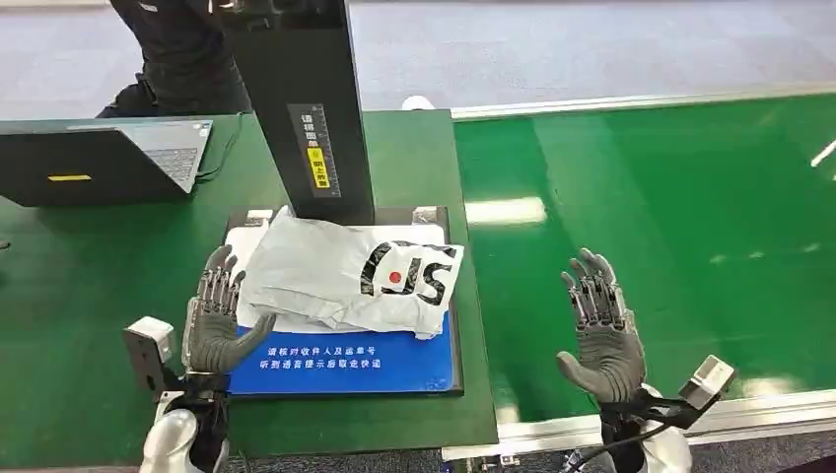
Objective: Moved the parcel from conveyor to table for the left to box.
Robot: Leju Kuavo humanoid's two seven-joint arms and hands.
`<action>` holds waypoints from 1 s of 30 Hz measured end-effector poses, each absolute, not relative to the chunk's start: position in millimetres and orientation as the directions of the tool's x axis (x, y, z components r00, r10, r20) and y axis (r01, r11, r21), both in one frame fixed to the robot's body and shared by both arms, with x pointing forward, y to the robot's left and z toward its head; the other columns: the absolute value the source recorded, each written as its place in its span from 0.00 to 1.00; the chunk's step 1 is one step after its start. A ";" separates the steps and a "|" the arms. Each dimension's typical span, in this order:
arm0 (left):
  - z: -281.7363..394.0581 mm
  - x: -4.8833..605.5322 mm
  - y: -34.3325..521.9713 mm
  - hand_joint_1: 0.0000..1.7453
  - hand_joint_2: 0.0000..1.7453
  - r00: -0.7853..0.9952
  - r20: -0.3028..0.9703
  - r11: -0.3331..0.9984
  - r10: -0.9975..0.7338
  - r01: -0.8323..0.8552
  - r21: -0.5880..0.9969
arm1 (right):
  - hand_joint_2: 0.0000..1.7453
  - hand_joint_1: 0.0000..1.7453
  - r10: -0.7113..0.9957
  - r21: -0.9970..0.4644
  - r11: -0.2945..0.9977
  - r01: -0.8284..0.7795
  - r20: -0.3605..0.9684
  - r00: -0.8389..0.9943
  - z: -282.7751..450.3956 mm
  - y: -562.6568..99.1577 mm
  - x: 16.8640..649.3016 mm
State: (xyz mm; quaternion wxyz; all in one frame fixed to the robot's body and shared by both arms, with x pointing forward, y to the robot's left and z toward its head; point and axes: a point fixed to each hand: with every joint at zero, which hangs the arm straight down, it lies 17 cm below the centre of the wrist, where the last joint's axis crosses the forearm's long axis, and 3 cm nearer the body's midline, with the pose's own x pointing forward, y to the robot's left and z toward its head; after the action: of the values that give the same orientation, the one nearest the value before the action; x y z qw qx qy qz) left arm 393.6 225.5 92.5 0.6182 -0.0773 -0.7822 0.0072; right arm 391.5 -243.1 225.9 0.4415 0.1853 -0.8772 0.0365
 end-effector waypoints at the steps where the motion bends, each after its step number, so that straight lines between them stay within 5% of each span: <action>1: 92.7 393.8 225.4 0.00 1.00 -0.225 0.967 0.989 0.122 0.112 -0.099 | 1.00 0.00 -0.255 0.076 0.942 -0.328 0.798 -0.546 224.3 -244.9 391.8; 16: 98.9 394.4 192.3 0.00 1.00 -0.273 0.959 0.983 -0.076 0.139 0.118 | 1.00 0.00 -0.196 0.061 0.965 -0.255 0.815 -0.546 222.8 -246.8 388.7; 25: 95.0 409.4 173.2 0.00 1.00 -0.305 0.758 0.799 -0.576 -0.011 0.602 | 1.00 0.00 -0.203 0.073 0.965 -0.253 0.819 -0.537 222.0 -246.5 389.8; 30: 85.5 418.1 170.2 0.00 1.00 -0.283 0.641 0.674 -0.714 -0.031 0.738 | 1.00 0.00 -0.205 0.077 0.965 -0.251 0.820 -0.535 221.8 -246.9 390.4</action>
State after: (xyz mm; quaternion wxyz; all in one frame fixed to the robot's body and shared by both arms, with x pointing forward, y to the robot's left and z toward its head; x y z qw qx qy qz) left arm 418.1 170.2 85.5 0.5427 0.2526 -0.7367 -0.3146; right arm 390.4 -246.9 221.8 0.4645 0.1303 -0.8756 0.0252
